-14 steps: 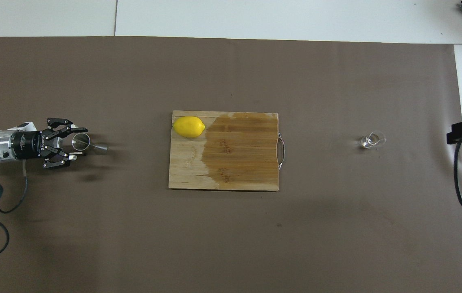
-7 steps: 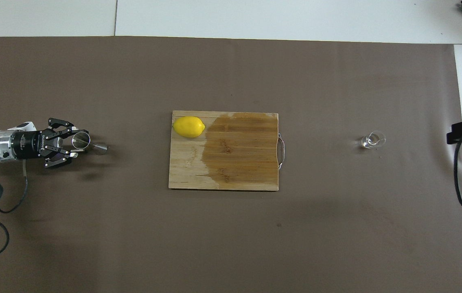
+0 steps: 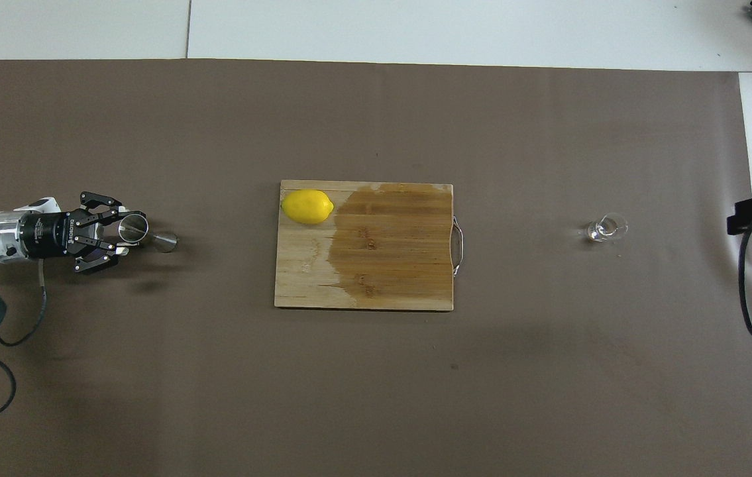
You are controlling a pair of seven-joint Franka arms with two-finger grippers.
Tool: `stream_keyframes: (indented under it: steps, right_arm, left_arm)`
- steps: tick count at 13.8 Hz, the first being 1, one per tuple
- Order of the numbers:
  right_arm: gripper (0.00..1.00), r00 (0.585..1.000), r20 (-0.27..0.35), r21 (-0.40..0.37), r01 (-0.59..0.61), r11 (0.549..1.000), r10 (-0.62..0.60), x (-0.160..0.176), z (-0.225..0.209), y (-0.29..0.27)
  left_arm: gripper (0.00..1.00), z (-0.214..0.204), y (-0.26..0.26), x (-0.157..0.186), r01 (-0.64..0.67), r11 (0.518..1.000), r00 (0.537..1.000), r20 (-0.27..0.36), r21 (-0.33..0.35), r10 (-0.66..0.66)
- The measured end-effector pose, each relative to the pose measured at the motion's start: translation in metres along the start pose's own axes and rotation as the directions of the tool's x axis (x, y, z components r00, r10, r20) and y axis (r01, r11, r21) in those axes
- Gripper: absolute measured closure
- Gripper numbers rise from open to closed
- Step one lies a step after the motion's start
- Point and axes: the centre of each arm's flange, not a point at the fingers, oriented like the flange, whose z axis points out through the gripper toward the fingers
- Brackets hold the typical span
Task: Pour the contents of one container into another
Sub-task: 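Close the left gripper on the small metal cup, then carry the metal cup with the left gripper onto the wooden board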
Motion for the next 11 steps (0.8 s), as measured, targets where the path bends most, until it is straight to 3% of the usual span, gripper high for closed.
stream_keyframes:
  steps: [7,11]
  right_arm:
    - [0.0,1.0,0.0,0.0,0.0,1.0,0.0,0.0,0.0,0.0]
    - [0.0,1.0,0.0,0.0,0.0,1.0,0.0,0.0,0.0,0.0]
  left_arm:
    - [0.5,0.019,0.009,-0.013,-0.027,0.999,1.0,0.015,0.031,0.027]
    - [0.5,0.049,0.023,-0.045,-0.045,0.998,0.998,0.043,0.051,0.043]
